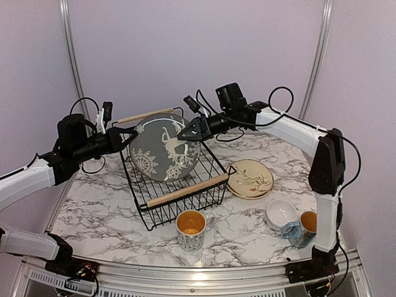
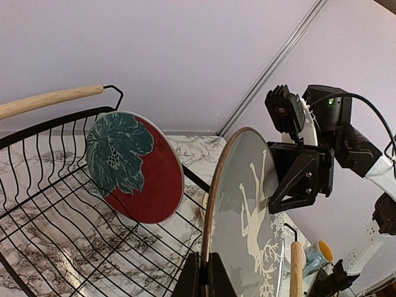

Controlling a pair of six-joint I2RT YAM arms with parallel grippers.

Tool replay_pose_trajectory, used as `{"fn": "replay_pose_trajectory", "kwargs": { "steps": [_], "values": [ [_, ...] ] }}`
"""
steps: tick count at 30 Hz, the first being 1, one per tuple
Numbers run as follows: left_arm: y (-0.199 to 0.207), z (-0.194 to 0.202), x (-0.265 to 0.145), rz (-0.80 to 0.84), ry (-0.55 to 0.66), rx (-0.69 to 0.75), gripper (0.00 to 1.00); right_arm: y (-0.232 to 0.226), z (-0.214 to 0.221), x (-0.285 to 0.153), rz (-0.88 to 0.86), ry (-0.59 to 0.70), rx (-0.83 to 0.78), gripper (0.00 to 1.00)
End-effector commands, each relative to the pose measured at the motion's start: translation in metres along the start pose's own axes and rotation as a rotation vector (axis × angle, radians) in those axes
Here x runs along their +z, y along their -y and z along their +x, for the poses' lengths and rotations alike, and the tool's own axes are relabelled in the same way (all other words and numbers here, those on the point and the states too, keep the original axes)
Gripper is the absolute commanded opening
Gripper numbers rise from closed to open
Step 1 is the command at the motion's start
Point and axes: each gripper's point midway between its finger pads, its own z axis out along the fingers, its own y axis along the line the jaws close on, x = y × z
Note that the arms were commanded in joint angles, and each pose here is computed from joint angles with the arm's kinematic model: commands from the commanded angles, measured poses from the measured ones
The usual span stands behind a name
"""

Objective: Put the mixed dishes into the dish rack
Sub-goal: Pass from the left arm to the right, then insert the plate into the dish rack.

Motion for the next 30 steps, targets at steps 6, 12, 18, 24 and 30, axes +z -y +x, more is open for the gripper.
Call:
{"fn": "replay_pose_trajectory", "kwargs": {
  "steps": [6,12,18,24,30],
  "values": [
    [0.027,-0.04,-0.009,0.068,0.137,0.067,0.0,-0.002,-0.012,-0.015,0.006,0.038,-0.021,0.13],
    [0.015,-0.035,-0.003,0.018,0.11,0.051,0.25,-0.001,-0.019,-0.024,0.036,0.055,-0.048,0.0],
    [-0.017,-0.035,-0.007,-0.202,0.048,0.048,0.53,-0.014,-0.059,-0.063,0.163,0.146,-0.199,0.0],
    [-0.029,-0.039,-0.029,-0.321,0.067,0.052,0.58,-0.01,-0.082,-0.092,0.321,0.221,-0.264,0.0],
    [-0.035,-0.04,-0.047,-0.376,0.111,0.04,0.58,-0.012,-0.093,-0.091,0.466,0.26,-0.301,0.0]
  ]
}}
